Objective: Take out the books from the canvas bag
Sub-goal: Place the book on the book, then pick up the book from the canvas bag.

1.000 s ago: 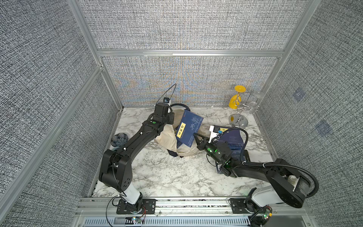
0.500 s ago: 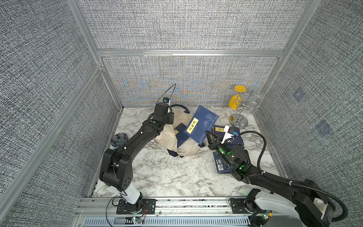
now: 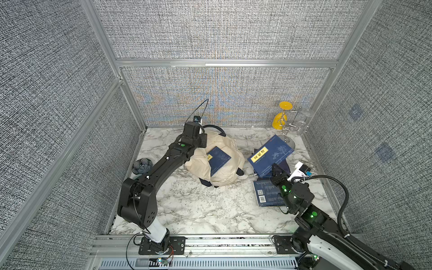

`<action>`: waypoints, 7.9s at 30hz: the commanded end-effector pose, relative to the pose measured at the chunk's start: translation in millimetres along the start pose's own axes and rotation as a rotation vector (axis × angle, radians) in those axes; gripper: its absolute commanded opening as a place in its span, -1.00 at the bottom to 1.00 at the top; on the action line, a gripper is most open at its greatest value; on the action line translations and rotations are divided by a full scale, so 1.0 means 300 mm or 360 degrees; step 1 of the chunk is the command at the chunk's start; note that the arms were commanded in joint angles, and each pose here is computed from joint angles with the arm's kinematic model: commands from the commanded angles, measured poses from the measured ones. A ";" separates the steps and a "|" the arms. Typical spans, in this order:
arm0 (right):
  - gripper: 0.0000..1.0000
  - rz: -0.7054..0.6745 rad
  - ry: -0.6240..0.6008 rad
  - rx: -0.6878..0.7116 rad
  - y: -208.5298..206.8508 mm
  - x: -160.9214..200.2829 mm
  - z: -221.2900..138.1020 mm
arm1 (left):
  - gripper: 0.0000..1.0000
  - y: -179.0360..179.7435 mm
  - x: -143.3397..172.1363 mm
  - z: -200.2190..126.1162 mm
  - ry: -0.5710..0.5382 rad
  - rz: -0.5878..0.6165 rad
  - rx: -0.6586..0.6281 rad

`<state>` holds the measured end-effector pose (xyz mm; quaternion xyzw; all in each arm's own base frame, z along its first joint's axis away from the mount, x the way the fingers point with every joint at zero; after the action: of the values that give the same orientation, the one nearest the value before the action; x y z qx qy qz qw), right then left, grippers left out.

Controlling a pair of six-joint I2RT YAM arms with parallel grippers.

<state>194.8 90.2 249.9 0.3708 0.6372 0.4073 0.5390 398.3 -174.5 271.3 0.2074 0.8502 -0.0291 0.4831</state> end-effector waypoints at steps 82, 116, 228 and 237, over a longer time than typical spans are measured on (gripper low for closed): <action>0.98 -0.0433 0.0802 0.0120 0.188 0.317 0.086 | -1.00 -0.007 -0.040 -0.054 -0.0089 -0.0040 0.0078; 0.98 -0.0542 0.1216 0.0168 0.233 0.720 0.305 | -1.00 0.002 -0.088 -0.151 -0.0294 -0.0083 0.0095; 0.56 0.0090 0.0918 0.0030 -0.108 0.857 0.603 | -1.00 -0.182 -0.144 -0.367 -0.0876 0.0076 0.0726; 0.47 0.0167 0.0945 -0.0037 -0.109 0.852 0.637 | -1.00 -0.198 -0.139 -0.367 -0.0895 0.0115 0.0789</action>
<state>341.6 328.5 95.2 0.2697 0.7611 0.4983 0.3158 310.0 -209.3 339.6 0.3120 0.6837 -0.2533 0.6091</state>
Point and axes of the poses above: each gripper's point midway between its finger pads, its own z axis out along the fingers, its own y axis along the line the jaws close on, x = y × z, the point moved 7 cm from there along -z, back along the fingers, and after that the axes turned 15 degrees about z, right-handed, at the moved point
